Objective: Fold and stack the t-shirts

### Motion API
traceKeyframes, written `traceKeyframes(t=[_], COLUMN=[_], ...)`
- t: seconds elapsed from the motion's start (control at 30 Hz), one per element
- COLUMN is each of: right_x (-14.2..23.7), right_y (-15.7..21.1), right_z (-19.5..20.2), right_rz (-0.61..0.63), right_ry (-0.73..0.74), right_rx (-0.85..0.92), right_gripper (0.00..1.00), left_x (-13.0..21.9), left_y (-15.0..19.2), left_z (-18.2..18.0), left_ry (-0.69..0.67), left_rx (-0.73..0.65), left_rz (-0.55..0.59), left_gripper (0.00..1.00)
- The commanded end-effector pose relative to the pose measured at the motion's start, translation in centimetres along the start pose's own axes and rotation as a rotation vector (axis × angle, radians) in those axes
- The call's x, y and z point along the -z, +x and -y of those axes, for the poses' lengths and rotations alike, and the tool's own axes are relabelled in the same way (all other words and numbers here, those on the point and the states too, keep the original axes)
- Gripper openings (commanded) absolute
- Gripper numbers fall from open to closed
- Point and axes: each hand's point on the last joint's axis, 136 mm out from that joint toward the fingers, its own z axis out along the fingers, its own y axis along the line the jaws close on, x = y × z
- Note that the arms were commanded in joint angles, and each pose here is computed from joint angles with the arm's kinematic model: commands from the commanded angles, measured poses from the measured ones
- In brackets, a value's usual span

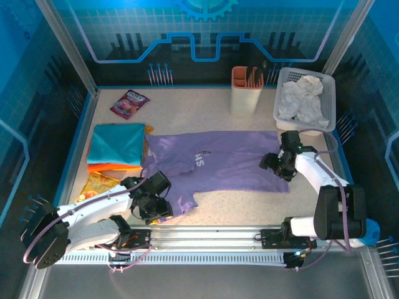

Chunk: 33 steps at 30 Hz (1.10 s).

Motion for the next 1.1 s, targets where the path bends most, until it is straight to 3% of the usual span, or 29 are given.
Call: traceKeyframes(t=[0.0, 0.33, 0.63, 0.77, 0.87, 0.97, 1.0, 1.07], right_x=[0.7, 0.0, -1.2, -2.0, -2.2, -1.9, -1.9, -1.5], right_y=[1.4, 4.7, 5.1, 4.5, 4.2, 3.7, 3.4, 3.1], right_z=[2.2, 5.7, 6.4, 6.1, 6.0, 6.0, 5.8, 5.6], right_rz=[-0.043, -0.083, -0.102, -0.102, -0.097, -0.075, -0.069, -0.066], right_ry=[0.036, 0.101, 0.122, 0.107, 0.108, 0.109, 0.100, 0.096], right_rx=[-0.121, -0.275, -0.267, -0.257, -0.249, -0.241, -0.234, -0.226], right_gripper=[0.76, 0.62, 0.53, 0.39, 0.26, 0.19, 0.08, 0.04], left_x=[-0.8, -1.9, -1.3, -0.5, 0.8, 2.6, 3.3, 4.8], left_y=[-0.1, -0.5, -0.7, -0.7, -0.7, -1.0, -1.2, -1.4], left_z=[0.7, 0.5, 0.4, 0.8, 1.2, 2.0, 2.4, 2.9], left_ry=[0.024, 0.011, 0.014, 0.010, 0.015, 0.040, 0.049, 0.053], left_rx=[0.043, 0.048, 0.046, 0.028, 0.008, -0.014, -0.025, -0.044], left_rz=[-0.003, 0.007, 0.031, 0.040, 0.052, 0.089, 0.096, 0.112], left_gripper=[0.50, 0.32, 0.13, 0.00, 0.00, 0.00, 0.00, 0.00])
